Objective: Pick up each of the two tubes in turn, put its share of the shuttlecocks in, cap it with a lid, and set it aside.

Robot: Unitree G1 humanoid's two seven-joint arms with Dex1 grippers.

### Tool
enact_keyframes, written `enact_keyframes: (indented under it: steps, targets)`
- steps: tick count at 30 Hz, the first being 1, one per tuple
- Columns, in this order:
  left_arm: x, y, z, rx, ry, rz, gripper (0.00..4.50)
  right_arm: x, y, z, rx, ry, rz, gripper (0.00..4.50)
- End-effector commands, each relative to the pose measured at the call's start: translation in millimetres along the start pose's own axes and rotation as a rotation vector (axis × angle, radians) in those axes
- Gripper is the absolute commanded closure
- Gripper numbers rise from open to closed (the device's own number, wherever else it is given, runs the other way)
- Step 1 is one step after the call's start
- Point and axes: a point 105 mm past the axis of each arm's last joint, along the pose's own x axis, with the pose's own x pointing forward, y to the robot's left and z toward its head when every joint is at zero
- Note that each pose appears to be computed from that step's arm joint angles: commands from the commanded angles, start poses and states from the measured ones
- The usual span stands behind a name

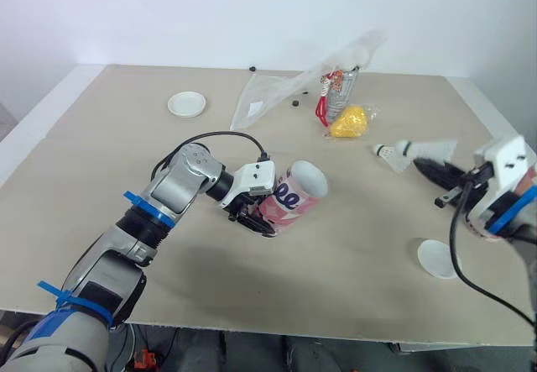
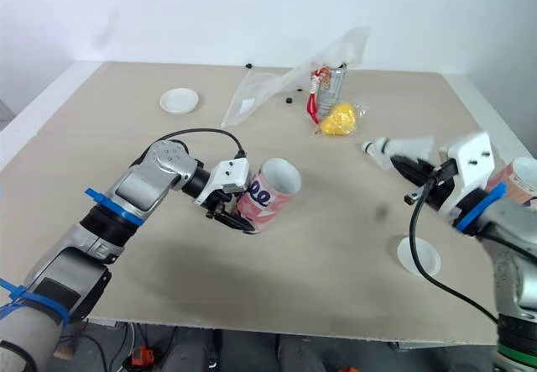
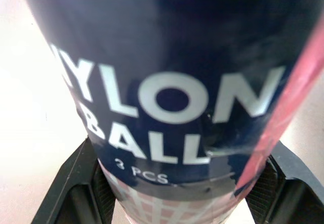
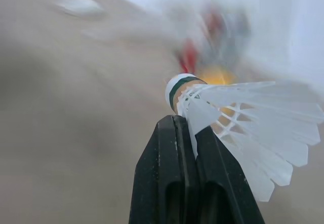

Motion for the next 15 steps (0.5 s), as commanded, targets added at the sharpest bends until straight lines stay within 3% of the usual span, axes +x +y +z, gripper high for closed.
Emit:
enact_keyframes:
  steps: [1, 5, 14, 15]
  targets:
    - [-1, 3, 8, 0.022, -0.007, -0.002, 1.68, 17, 35, 53, -0.346, -0.075, 0.311, 4.46]
    - [-1, 4, 9, 0.024, -0.007, 0.002, 1.68, 27, 53, 59, -0.484, -0.084, 0.474, 4.46]
    - [-2, 2, 8, 0.018, -0.009, 0.013, 1.68, 40, 63, 50, -0.572, -0.084, 0.626, 4.46]
    - [-2, 2, 8, 0.017, -0.009, 0.014, 1.68, 40, 64, 48, -0.579, -0.077, 0.641, 4.16]
